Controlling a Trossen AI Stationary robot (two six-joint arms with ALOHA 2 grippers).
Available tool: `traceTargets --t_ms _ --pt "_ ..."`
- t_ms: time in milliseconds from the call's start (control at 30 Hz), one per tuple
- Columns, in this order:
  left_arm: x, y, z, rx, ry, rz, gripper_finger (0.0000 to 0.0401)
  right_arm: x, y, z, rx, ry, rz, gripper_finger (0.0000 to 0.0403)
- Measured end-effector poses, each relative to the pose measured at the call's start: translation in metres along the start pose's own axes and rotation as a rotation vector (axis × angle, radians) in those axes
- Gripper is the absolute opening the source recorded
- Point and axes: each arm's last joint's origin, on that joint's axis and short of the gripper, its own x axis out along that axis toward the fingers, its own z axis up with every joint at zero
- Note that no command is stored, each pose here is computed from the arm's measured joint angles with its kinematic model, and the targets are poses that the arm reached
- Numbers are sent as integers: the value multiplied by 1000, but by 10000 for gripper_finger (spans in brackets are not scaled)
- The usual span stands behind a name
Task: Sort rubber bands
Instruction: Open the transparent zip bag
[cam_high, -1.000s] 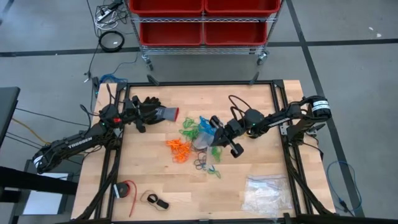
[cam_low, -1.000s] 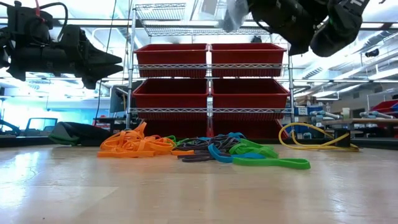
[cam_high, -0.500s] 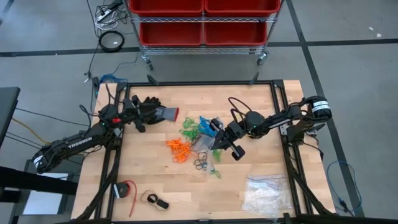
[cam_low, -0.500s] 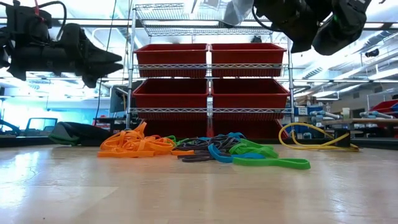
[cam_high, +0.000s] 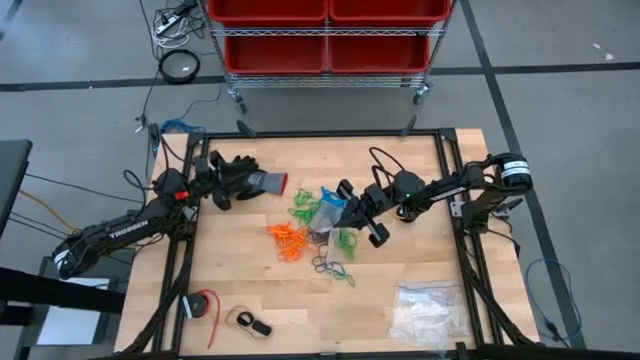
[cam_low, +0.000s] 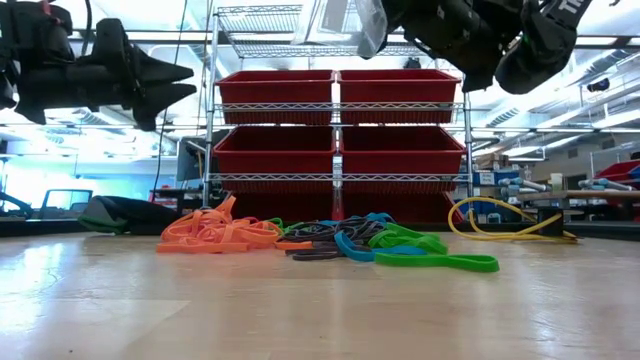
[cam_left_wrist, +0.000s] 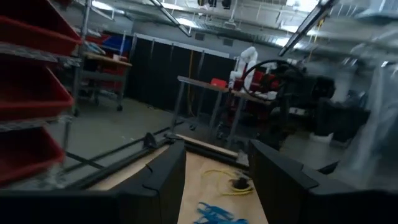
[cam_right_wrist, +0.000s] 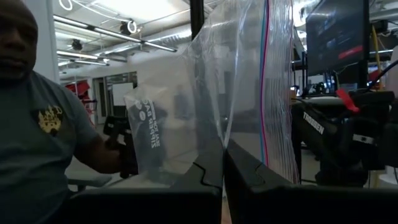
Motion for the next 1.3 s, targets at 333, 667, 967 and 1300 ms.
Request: traceTargets --t_ms 333,667,967,1300 --pt "5 -2 5 -153 7 -21 182 -1 -1 0 -2 -1 -5 0" --pt "6 -4 11 -194 -49 -55 182 -1 -1 0 2 2 4 0" --pt "8 -3 10 -272 -24 -56 182 -1 -1 0 -30 3 6 0" --pt "38 -19 -3 -332 101 -190 182 12 -16 20 -180 -25 7 0"
